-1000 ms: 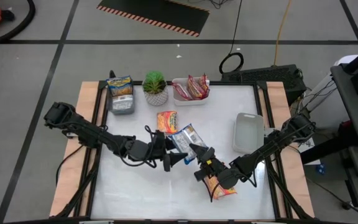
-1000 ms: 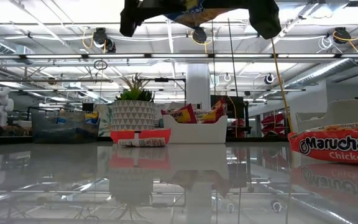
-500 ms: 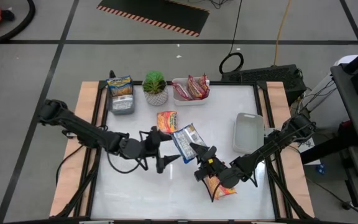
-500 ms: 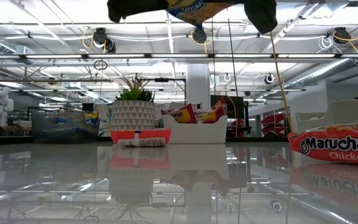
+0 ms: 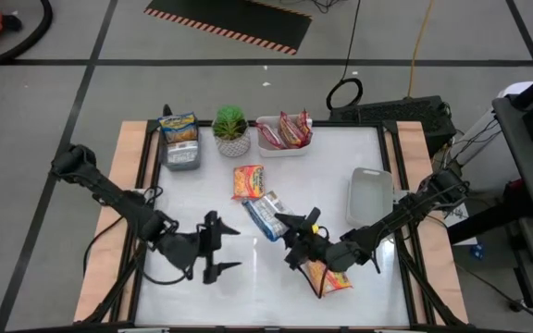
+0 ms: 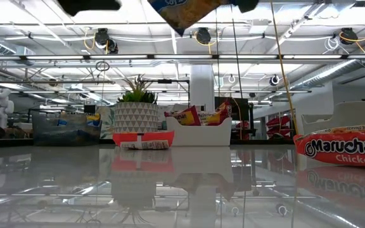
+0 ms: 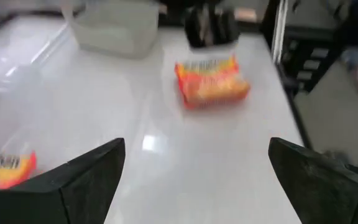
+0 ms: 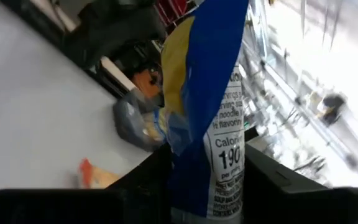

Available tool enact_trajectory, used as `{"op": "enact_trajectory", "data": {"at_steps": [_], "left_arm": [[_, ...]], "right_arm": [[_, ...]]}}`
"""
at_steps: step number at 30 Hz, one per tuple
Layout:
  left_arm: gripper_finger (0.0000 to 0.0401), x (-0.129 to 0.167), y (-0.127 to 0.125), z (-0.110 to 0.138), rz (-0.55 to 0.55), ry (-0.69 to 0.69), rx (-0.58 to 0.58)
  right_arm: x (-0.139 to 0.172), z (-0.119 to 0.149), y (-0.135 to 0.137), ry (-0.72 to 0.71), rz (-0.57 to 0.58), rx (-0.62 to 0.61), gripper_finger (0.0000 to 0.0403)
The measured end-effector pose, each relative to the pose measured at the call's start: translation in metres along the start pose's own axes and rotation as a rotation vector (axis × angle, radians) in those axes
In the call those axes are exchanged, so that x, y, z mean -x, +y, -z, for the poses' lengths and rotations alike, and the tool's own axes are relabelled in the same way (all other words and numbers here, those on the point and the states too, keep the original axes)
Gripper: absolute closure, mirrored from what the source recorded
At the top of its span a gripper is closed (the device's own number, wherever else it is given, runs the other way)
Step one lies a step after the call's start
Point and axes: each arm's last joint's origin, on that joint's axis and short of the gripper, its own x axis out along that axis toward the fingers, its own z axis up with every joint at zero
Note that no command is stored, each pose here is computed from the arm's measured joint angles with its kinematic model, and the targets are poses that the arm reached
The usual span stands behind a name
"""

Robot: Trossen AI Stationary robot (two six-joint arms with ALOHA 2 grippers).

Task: Sort Maruchan noodles
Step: Put the blue noodle pack into the black bin

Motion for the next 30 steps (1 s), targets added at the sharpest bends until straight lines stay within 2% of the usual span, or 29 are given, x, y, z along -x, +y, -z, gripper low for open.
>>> {"op": "enact_trajectory", "data": {"at_steps": [4,8,11,14,17,21,24,27,30], "left_arm": [[0.0001,0.006,-0.004,0.015,-0.02,0.106,0.023],[0.0001,0.009,-0.009,0.021,-0.007,0.129,0.001],[0.0001,0.01,-0.019,0.022,0.042,0.097,-0.053],[0.0001,0.019,-0.036,0.019,0.158,0.027,-0.122],[0.0001,0.028,-0.05,0.016,0.22,-0.057,-0.202],[0.0002,0.043,-0.065,0.013,0.229,-0.189,-0.295],[0.0002,0.049,-0.068,0.011,0.153,-0.253,-0.336],[0.0002,0.05,-0.068,0.01,0.091,-0.278,-0.35],[0.0002,0.049,-0.066,0.009,0.063,-0.281,-0.344]], "right_arm": [[-0.006,0.003,-0.002,0.002,0.003,-0.156,0.0277],[-0.011,0.003,-0.003,-0.044,-0.034,-0.253,0.0277],[-0.015,0.003,-0.003,-0.097,-0.086,-0.327,0.0277],[-0.02,0.004,-0.003,-0.145,-0.146,-0.392,0.0277],[-0.024,0.006,-0.003,-0.166,-0.196,-0.449,0.0277],[-0.031,0.012,-0.01,-0.171,-0.327,-0.563,0.0277],[-0.038,0.02,-0.015,-0.149,-0.472,-0.703,0.0277],[-0.045,0.029,-0.013,-0.098,-0.643,-0.826,0.0277],[-0.048,0.036,-0.009,-0.031,-0.774,-0.888,0.0277]]}}
